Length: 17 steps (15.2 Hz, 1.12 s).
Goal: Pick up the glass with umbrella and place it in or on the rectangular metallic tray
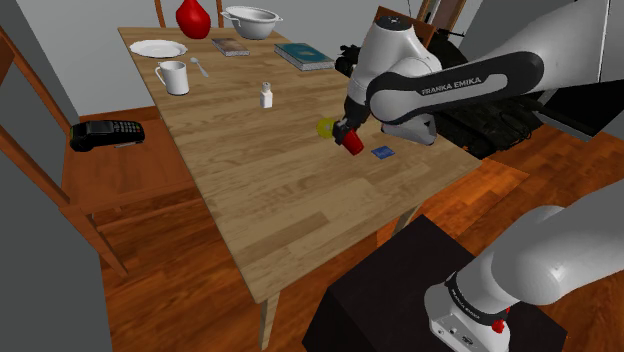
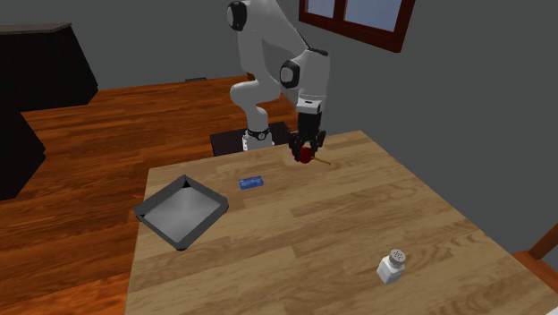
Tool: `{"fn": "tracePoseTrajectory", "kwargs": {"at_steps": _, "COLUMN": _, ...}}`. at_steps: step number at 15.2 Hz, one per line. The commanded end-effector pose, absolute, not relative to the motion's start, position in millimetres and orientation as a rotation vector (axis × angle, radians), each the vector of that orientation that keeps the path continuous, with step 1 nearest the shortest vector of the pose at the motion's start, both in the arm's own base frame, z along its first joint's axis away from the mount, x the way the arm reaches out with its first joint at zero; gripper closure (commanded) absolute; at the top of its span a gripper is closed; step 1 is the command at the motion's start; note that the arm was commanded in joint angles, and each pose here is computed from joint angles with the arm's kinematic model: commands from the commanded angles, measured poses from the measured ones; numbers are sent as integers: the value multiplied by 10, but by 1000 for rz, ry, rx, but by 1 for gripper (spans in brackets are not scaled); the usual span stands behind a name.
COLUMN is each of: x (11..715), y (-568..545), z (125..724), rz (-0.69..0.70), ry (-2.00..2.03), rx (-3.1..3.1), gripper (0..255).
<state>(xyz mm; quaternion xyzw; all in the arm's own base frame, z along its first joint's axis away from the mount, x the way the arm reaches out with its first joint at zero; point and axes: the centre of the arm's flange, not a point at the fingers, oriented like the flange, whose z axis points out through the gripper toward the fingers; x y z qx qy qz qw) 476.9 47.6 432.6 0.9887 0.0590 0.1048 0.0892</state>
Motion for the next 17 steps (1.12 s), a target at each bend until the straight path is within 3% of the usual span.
{"fn": "tracePoseTrajectory", "kwargs": {"at_steps": 1, "x": 4780, "y": 469, "z": 4432, "rz": 311, "ry": 176, "rx": 2941, "gripper": 255}}
{"fn": "tracePoseTrajectory", "kwargs": {"at_steps": 8, "x": 4780, "y": 469, "z": 4771, "rz": 311, "ry": 176, "rx": 2941, "gripper": 255}}
{"fn": "tracePoseTrajectory", "kwargs": {"at_steps": 17, "x": 4809, "y": -718, "z": 4775, "rz": 311, "ry": 176, "rx": 2941, "gripper": 255}}
